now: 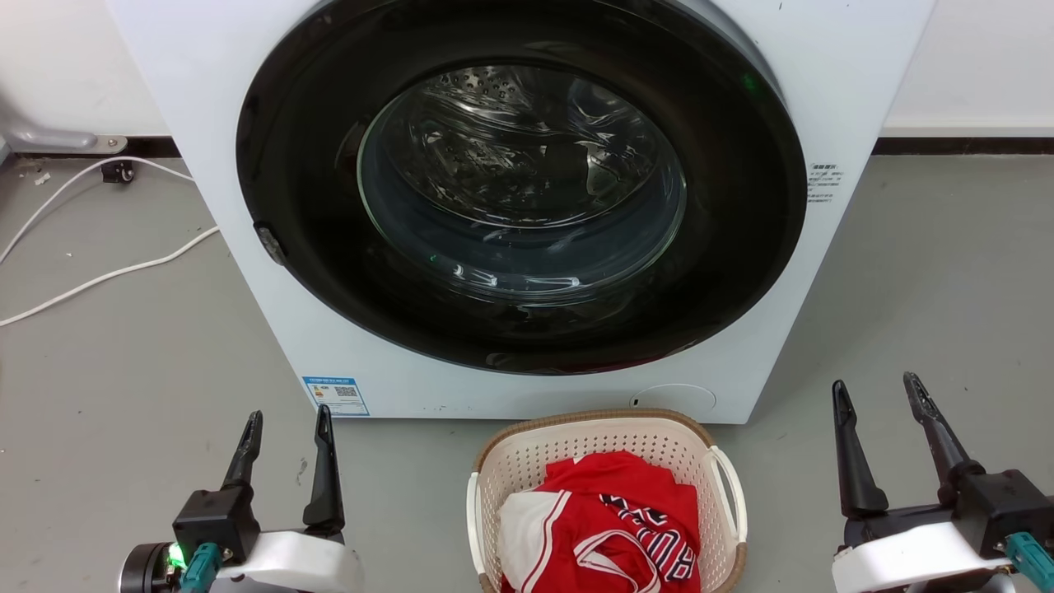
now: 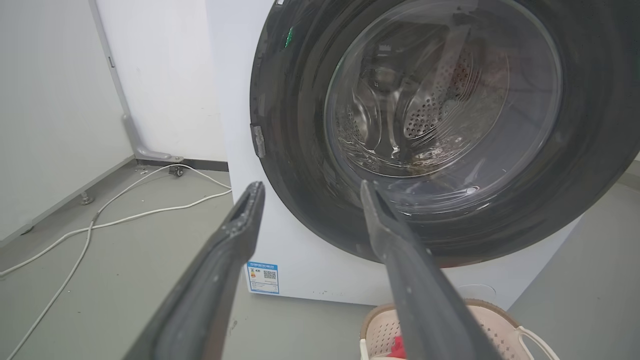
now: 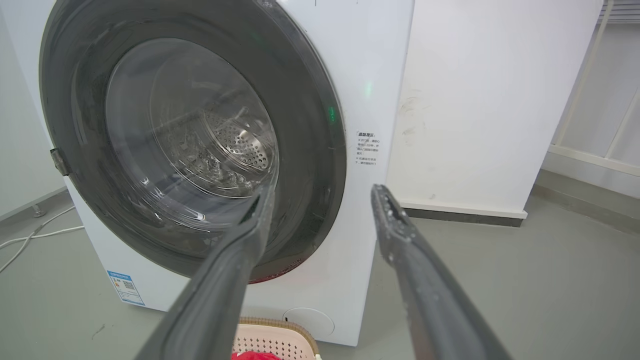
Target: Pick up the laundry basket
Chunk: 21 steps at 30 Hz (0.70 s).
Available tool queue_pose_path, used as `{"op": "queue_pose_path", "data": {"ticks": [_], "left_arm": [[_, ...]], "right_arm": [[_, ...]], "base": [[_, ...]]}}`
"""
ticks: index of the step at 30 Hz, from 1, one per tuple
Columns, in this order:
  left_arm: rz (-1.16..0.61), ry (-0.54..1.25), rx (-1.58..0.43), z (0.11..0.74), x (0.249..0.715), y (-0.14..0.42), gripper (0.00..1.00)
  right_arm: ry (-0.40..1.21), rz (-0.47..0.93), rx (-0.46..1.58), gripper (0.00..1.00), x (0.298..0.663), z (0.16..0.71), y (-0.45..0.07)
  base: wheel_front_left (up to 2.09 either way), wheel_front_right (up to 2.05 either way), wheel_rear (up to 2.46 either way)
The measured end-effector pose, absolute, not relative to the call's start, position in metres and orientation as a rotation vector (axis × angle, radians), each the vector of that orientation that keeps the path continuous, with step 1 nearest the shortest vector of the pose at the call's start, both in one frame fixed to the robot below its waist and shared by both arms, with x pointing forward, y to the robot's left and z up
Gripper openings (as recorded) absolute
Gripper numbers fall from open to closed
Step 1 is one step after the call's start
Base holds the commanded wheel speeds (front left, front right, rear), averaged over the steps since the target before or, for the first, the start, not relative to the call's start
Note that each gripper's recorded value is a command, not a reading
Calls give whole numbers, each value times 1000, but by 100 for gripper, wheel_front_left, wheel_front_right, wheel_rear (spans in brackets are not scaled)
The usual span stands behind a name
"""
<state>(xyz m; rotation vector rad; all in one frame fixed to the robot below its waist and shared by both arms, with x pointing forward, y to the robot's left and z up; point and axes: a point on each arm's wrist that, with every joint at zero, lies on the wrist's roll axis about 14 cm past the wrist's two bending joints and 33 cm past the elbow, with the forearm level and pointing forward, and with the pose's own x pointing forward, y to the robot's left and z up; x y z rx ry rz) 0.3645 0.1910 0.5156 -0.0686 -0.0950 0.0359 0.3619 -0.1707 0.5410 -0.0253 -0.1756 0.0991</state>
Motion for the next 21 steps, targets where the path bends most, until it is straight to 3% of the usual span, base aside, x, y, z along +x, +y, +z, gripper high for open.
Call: {"op": "queue_pose_path", "data": {"ticks": [21], "left_arm": [[29, -127, 15, 520, 361, 192, 100]], "right_arm": [[-203, 100, -67, 100, 359, 545, -172]], "base": [[0, 0, 0]]}}
